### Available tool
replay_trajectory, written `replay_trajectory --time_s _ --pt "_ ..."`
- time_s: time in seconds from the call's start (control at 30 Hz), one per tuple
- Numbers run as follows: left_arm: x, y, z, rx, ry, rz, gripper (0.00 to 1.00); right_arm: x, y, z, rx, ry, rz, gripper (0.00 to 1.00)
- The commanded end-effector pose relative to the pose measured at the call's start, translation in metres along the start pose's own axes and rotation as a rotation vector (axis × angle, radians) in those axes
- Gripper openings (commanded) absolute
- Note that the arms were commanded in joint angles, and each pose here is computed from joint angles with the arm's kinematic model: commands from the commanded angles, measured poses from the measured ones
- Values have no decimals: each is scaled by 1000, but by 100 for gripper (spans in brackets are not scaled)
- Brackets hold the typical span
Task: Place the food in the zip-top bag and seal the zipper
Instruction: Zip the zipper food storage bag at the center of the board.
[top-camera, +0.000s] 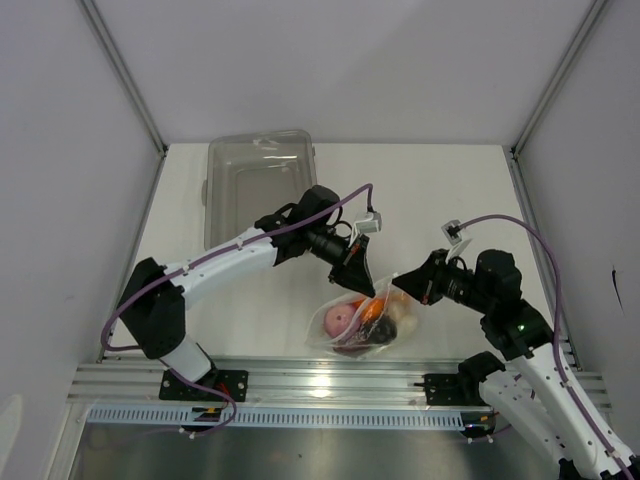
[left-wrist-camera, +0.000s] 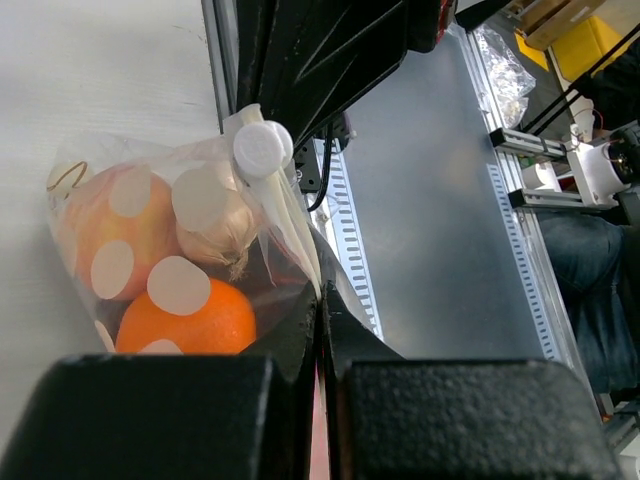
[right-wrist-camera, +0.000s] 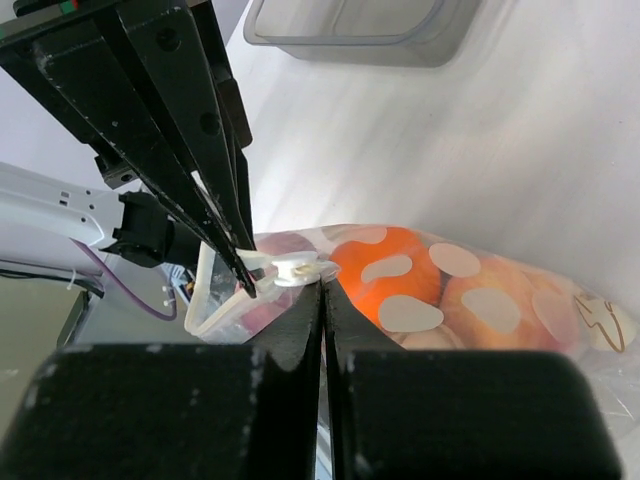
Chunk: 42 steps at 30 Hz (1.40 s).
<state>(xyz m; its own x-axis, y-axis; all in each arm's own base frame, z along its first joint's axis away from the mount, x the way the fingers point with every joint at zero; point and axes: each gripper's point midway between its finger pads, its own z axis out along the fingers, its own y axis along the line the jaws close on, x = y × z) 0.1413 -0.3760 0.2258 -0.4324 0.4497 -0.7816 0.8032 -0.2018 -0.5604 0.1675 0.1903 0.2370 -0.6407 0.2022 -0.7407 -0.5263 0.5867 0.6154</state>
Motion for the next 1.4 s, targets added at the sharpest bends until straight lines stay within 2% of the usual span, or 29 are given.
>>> replay_trajectory --time_s 0.0,0.03,0.1,0.13,0.2,0.23,0.3,0.6,0.67,0.8,1.03,1.17,1.37 --pt "-21 -8 -5 13 -30 44 7 -12 12 4 -78 -43 -55 0" --pt "-23 -6 -5 -15 -34 46 42 -12 13 4 -86 -47 -52 0" --pt "-28 -1 -9 -97 -70 98 55 -12 14 5 -96 -51 -44 0" --pt "-32 -2 -10 -124 -89 115 65 -11 16 5 -103 -48 -32 0" --pt "-38 1 -15 -202 -128 163 73 -12 19 5 -117 -41 -17 0" --pt "-39 2 -15 -228 -137 174 83 -11 21 5 -125 -35 4 0" --pt "-49 3 -19 -292 -170 217 88 -12 25 4 -139 -39 18 0" --pt "-97 7 -28 -495 -309 296 88 -2 24 4 -141 -8 101 0" --pt "-98 8 -23 -489 -296 297 82 -3 25 4 -143 -11 105 0" --pt "-95 9 -19 -501 -288 302 62 -8 28 2 -140 -23 108 0" --pt "-80 8 -14 -519 -270 299 63 -12 29 1 -132 -29 106 0" --pt "-80 4 -17 -563 -289 312 70 -11 27 2 -127 -28 108 0" --pt "-67 8 -13 -599 -270 318 72 -13 29 2 -131 -31 108 0"
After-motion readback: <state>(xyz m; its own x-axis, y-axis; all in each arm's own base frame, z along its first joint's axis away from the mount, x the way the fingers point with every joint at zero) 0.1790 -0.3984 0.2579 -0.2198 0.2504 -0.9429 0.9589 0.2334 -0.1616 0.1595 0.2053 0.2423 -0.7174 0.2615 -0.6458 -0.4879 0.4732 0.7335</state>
